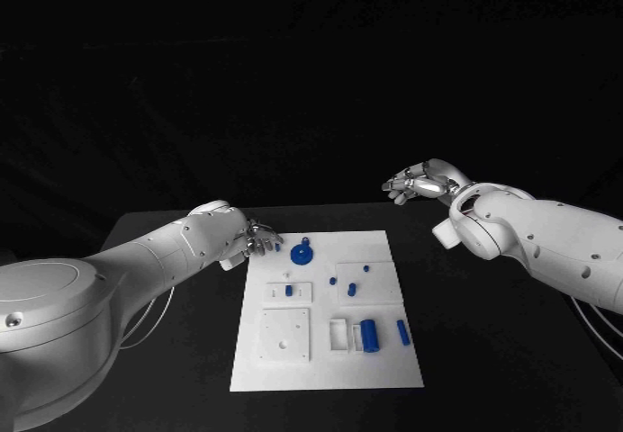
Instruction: Assemble the parts on the task board
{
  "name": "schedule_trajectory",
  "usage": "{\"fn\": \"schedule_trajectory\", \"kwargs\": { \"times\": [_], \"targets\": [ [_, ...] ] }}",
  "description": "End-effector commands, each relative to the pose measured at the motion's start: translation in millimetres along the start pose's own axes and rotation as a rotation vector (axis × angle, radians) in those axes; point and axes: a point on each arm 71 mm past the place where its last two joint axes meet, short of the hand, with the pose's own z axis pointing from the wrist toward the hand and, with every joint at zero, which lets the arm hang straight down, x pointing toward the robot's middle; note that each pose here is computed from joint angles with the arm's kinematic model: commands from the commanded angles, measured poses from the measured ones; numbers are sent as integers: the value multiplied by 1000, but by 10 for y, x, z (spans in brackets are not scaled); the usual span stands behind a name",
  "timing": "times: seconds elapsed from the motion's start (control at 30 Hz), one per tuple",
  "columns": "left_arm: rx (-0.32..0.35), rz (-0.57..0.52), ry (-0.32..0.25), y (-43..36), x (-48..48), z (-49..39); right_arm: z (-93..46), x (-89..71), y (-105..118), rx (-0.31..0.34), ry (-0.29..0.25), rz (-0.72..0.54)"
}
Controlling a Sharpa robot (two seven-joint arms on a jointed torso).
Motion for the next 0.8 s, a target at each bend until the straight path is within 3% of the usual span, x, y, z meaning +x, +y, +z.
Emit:
{"fn": "schedule_trajectory", "kwargs": {
  "times": [0.03,0.8],
  "targets": [
    [18,-16,-2,-23,2,2,0,3,15,-12,3,-7],
    [42,-45,15,-26,-1,5,9,17,23,-13,7,-6]
  ]
}}
